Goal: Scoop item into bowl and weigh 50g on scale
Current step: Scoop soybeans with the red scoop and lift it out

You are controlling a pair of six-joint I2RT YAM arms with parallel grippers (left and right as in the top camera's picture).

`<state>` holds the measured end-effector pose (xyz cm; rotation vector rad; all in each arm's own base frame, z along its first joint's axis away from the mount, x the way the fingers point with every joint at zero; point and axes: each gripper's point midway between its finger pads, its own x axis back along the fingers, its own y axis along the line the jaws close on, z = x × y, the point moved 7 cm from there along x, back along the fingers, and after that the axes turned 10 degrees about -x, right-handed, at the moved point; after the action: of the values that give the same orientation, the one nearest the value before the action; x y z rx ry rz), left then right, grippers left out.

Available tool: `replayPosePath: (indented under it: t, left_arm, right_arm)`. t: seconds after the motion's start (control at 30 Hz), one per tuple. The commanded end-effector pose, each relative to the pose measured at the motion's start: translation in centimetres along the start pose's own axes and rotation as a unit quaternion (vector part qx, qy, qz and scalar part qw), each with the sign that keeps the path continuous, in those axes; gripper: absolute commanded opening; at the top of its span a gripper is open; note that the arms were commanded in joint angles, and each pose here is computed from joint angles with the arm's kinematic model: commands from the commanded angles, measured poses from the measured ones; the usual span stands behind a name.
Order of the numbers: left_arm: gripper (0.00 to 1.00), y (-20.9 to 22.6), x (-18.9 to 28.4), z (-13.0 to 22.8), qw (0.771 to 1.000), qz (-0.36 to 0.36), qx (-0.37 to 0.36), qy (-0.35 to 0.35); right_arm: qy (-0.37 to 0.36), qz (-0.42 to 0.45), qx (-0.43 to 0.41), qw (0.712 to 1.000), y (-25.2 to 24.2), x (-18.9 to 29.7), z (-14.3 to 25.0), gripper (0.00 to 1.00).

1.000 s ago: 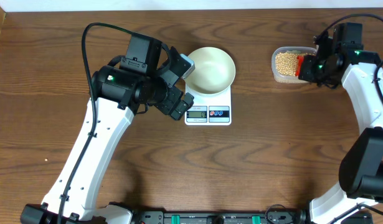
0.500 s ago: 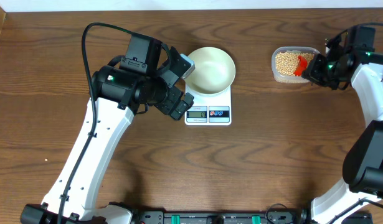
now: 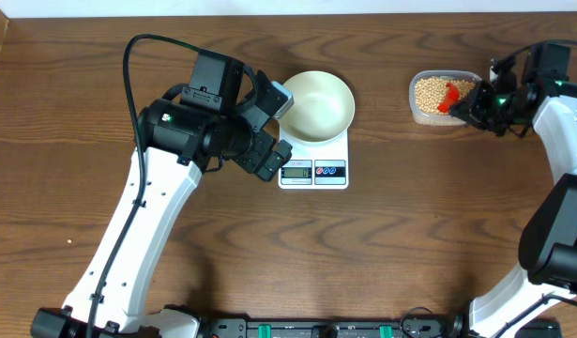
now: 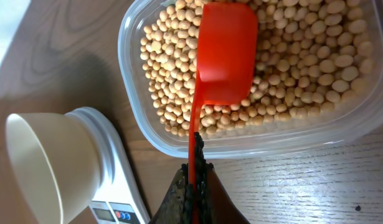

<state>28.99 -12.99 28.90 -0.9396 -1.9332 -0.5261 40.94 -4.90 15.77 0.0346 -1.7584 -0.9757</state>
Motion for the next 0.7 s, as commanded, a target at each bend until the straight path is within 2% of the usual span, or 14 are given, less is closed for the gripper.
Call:
replayPosePath:
  t: [0.0, 0.67]
  left_arm:
    - [0.98, 0.0, 0.2, -0.4, 1.0, 0.003, -0.001, -0.005]
    - [0.98, 0.0, 0.2, -0.4, 1.0, 0.003, -0.001, -0.005]
  right_arm:
    - [0.025, -0.04, -0.019, 0.999, -0.5, -0.1, 0.2, 0.01]
    - [0.015, -0.121, 0.0, 0.993, -3.2, 3.3, -1.2, 0.01]
